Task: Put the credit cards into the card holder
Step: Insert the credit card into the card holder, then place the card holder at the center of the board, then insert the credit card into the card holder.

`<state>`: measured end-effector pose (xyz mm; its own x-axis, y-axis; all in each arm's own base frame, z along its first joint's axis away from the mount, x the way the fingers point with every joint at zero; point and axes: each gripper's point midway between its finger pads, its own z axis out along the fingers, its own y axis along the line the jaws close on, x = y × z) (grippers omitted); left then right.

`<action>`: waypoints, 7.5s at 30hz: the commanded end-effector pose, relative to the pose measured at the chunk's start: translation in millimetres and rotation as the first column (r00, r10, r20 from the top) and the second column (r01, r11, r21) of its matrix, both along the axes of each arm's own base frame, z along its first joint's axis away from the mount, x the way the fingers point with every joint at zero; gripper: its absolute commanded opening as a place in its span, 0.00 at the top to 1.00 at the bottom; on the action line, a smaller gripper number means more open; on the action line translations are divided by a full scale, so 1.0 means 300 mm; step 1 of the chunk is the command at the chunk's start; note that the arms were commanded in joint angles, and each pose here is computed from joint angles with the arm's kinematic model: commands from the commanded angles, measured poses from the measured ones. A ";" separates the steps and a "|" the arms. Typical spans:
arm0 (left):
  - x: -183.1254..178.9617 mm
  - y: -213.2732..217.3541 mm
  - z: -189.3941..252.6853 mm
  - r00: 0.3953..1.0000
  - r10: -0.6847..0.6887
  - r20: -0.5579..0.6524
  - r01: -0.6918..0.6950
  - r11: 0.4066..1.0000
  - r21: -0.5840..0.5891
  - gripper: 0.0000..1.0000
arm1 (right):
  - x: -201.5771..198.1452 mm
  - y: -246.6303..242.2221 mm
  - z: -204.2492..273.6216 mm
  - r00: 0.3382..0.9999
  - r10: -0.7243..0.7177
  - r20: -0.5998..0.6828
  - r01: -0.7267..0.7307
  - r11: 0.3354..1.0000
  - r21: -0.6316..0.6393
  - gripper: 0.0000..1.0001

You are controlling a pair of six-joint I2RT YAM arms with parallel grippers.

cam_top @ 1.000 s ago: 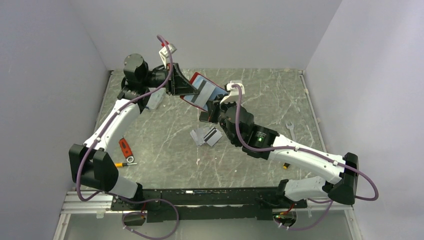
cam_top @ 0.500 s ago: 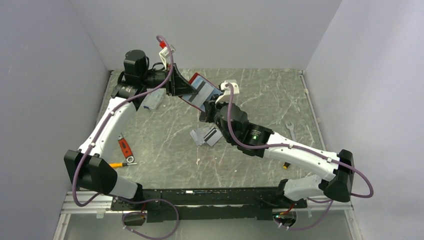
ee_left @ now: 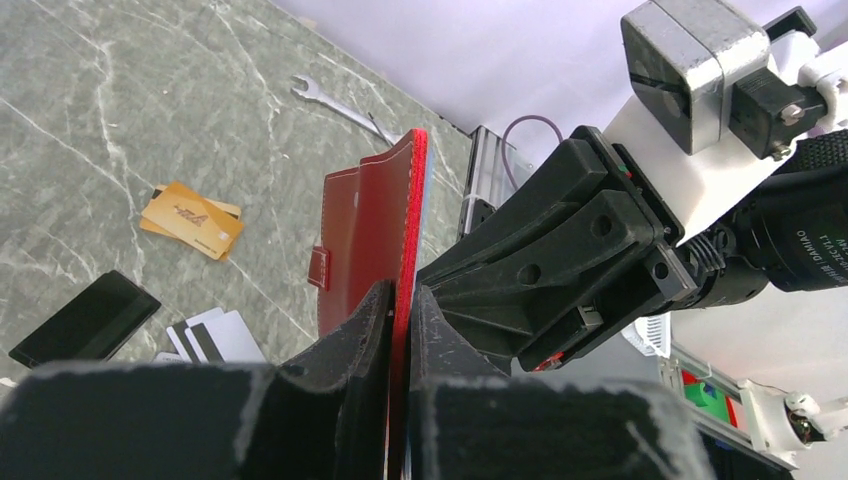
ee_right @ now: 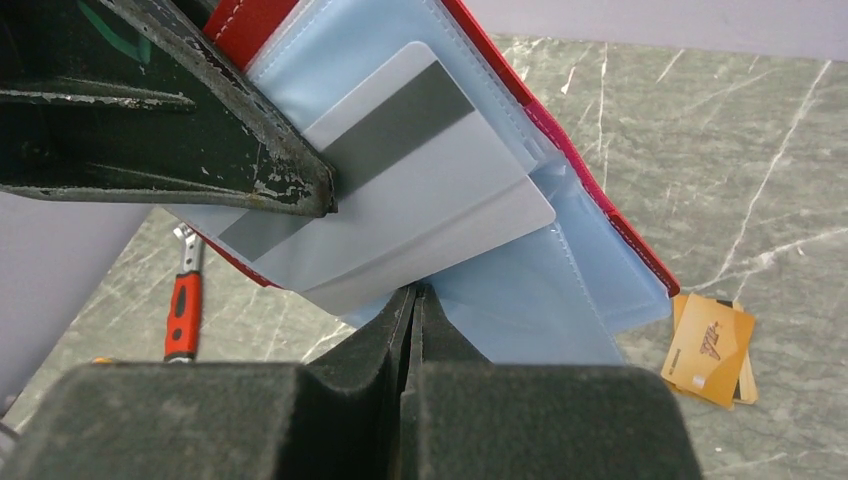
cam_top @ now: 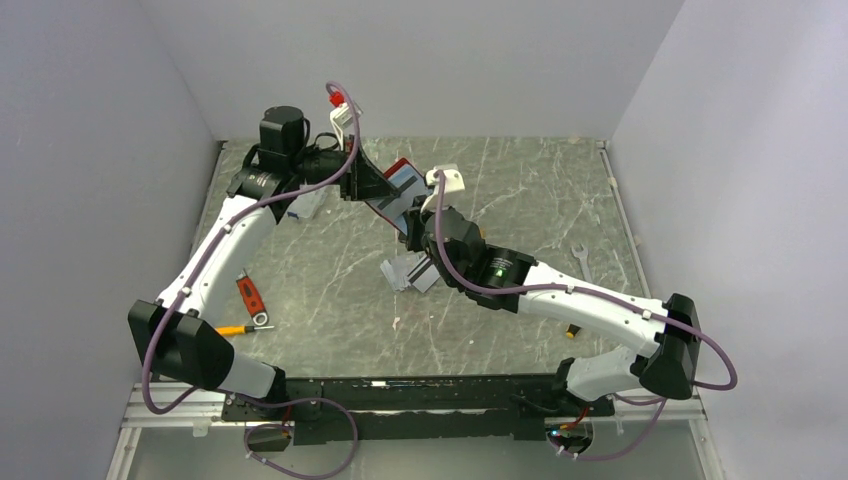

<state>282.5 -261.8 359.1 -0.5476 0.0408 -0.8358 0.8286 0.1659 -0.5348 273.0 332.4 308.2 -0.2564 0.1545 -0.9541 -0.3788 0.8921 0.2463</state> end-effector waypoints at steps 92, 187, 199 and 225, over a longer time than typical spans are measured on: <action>-0.036 0.036 -0.113 0.924 -0.178 -0.339 0.115 0.973 -0.199 1.00 | -0.122 -0.264 0.031 0.921 0.327 0.210 -0.360 0.515 0.778 0.30; -0.190 0.026 -1.036 0.519 -0.646 0.560 -0.134 0.586 0.799 0.16 | -0.310 -0.167 -0.866 0.517 0.157 -0.841 -0.220 0.974 0.047 1.00; -0.252 -0.012 -1.057 0.523 -0.667 0.531 -0.107 0.566 0.817 0.41 | -0.366 -0.208 -0.925 0.462 0.133 -0.877 -0.244 0.970 0.018 1.00; -0.340 -0.050 -1.002 0.666 -0.636 0.390 0.025 0.541 0.841 0.64 | -0.395 -0.208 -0.944 0.457 0.102 -0.883 -0.261 0.965 -0.024 1.00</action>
<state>181.9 -270.0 53.5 0.2918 0.8215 -0.4899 0.9433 -0.1624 0.2896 151.1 265.4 19.3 -0.9716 -0.1056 -0.2116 -0.1912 0.8774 0.4401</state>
